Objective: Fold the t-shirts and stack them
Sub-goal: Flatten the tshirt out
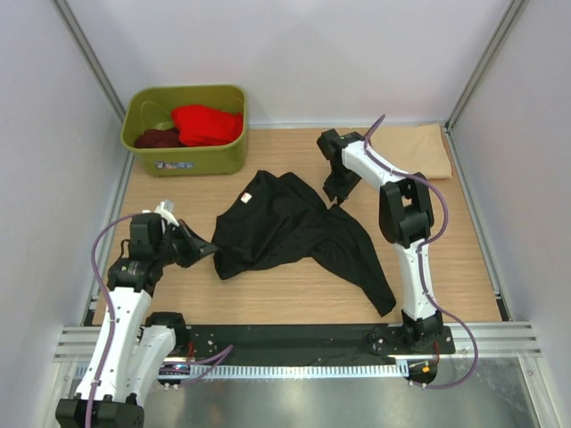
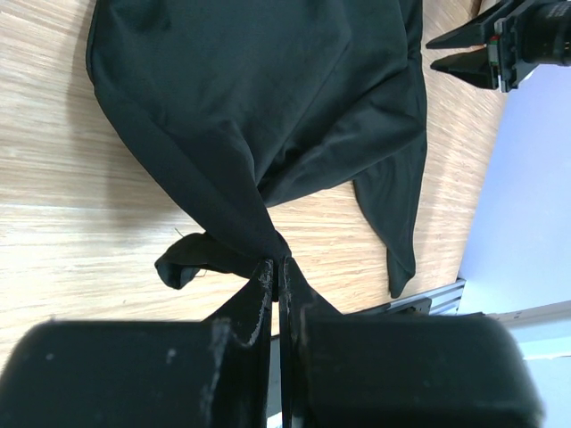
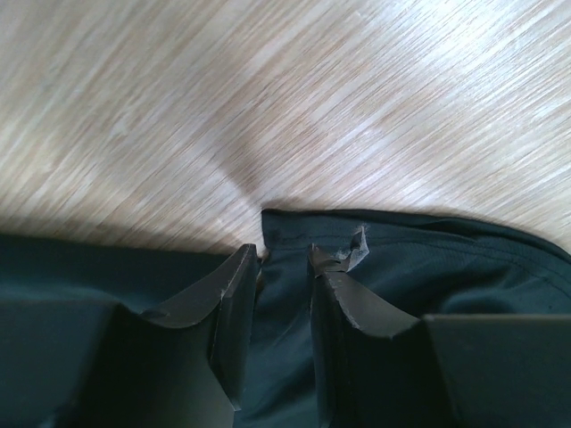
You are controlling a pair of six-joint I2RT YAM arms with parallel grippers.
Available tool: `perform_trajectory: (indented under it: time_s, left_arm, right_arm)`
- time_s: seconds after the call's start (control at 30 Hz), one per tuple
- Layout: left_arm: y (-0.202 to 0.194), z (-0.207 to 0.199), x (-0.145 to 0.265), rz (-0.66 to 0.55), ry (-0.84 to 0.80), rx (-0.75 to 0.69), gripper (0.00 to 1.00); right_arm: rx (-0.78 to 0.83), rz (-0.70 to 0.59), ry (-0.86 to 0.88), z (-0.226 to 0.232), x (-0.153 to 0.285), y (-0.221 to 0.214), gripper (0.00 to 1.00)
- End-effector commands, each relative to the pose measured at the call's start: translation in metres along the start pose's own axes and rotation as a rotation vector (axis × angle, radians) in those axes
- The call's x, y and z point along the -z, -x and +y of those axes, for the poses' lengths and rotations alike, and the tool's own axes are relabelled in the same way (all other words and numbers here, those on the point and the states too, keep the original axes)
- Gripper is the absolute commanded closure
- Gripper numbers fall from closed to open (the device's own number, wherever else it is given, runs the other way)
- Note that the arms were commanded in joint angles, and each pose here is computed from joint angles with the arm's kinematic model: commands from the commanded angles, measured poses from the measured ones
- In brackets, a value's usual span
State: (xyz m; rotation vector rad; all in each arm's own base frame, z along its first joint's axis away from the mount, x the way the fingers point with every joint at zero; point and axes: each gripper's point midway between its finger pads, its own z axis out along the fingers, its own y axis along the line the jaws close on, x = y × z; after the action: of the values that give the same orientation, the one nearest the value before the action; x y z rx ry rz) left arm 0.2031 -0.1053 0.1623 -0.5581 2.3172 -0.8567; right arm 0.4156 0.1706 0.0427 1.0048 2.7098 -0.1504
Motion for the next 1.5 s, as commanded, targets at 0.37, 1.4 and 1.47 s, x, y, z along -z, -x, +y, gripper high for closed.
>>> perform_trajectory:
  time_s: [0.37,1.4,1.47]
  left_arm:
    - [0.013,-0.017,0.011,-0.05,-0.045,-0.046,1.0]
    - [0.115,-0.18,0.214,-0.63,-0.362,0.022,1.0]
    - [0.112,-0.186,0.228,-0.65,-0.397,0.031,1.0]
  right_arm:
    - [-0.005,-0.019,-0.076,-0.005,-0.034,-0.007,0.67]
    - [0.087,-0.752,0.802,-0.235,0.4,0.021,0.99]
    - [0.05,-0.808,0.885,-0.256,0.427,0.016,0.99]
